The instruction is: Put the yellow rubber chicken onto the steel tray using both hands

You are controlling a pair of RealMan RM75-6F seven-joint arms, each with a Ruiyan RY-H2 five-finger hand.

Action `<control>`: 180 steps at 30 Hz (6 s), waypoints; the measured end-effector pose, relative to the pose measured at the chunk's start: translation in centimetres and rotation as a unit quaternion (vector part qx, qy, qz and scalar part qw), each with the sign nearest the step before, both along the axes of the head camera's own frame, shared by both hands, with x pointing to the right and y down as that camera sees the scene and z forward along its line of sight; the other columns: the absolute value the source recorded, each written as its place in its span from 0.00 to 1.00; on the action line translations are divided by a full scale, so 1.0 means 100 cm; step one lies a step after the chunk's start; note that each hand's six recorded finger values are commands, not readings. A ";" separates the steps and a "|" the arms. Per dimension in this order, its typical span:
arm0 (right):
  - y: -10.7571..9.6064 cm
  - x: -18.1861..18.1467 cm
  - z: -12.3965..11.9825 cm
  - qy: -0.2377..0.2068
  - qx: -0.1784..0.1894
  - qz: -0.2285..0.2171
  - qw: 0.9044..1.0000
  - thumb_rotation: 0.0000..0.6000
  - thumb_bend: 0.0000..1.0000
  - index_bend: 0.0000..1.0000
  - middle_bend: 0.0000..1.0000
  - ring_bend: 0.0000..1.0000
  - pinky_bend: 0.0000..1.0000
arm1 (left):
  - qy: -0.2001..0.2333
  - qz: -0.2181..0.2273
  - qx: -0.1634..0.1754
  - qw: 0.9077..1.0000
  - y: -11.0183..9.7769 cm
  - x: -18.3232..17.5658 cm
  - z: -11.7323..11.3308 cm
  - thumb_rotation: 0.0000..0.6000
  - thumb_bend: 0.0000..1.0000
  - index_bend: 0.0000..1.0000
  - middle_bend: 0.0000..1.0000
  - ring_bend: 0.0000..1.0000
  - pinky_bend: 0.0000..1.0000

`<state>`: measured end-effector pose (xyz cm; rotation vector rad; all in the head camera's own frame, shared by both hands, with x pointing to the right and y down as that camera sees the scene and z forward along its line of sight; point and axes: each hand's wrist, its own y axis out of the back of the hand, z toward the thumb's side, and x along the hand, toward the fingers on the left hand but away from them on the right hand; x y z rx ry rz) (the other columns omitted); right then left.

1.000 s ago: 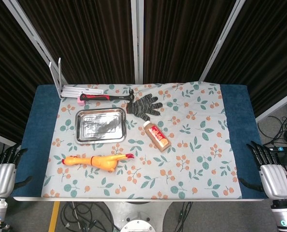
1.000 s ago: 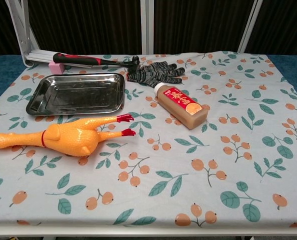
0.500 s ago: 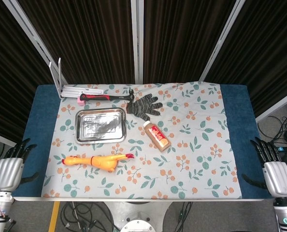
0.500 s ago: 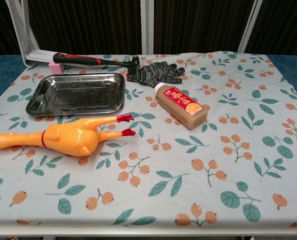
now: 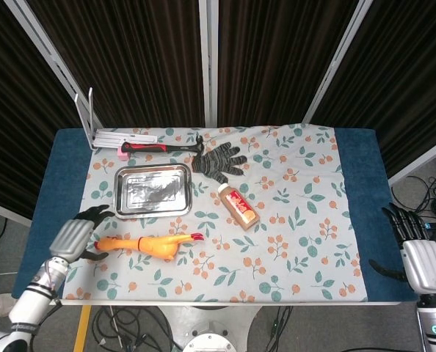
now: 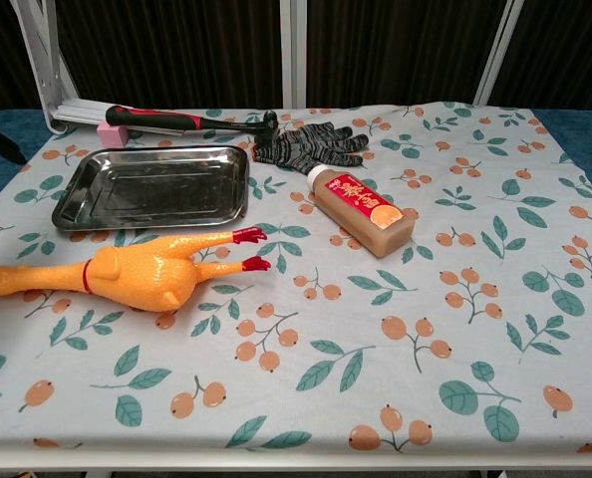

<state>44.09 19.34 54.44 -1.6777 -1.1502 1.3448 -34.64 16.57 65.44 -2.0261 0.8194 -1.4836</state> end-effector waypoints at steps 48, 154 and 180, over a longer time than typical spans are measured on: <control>0.004 0.007 0.011 0.000 -0.015 0.021 1.000 1.00 0.04 0.00 0.00 0.00 0.00 | -0.029 0.015 -0.073 0.997 0.019 0.029 0.087 1.00 0.46 0.64 0.60 0.50 0.55; -0.093 -0.353 0.055 -0.040 -0.017 -0.280 0.959 1.00 0.36 0.67 0.68 0.41 0.20 | 0.245 -0.029 -0.058 0.967 -0.072 0.125 -0.031 1.00 0.61 0.76 0.74 0.66 0.66; -0.096 -0.354 0.054 -0.027 -0.019 -0.279 0.960 1.00 0.09 0.22 0.36 0.18 0.13 | 0.245 -0.042 -0.059 0.967 -0.078 0.124 -0.030 1.00 0.62 0.76 0.74 0.66 0.66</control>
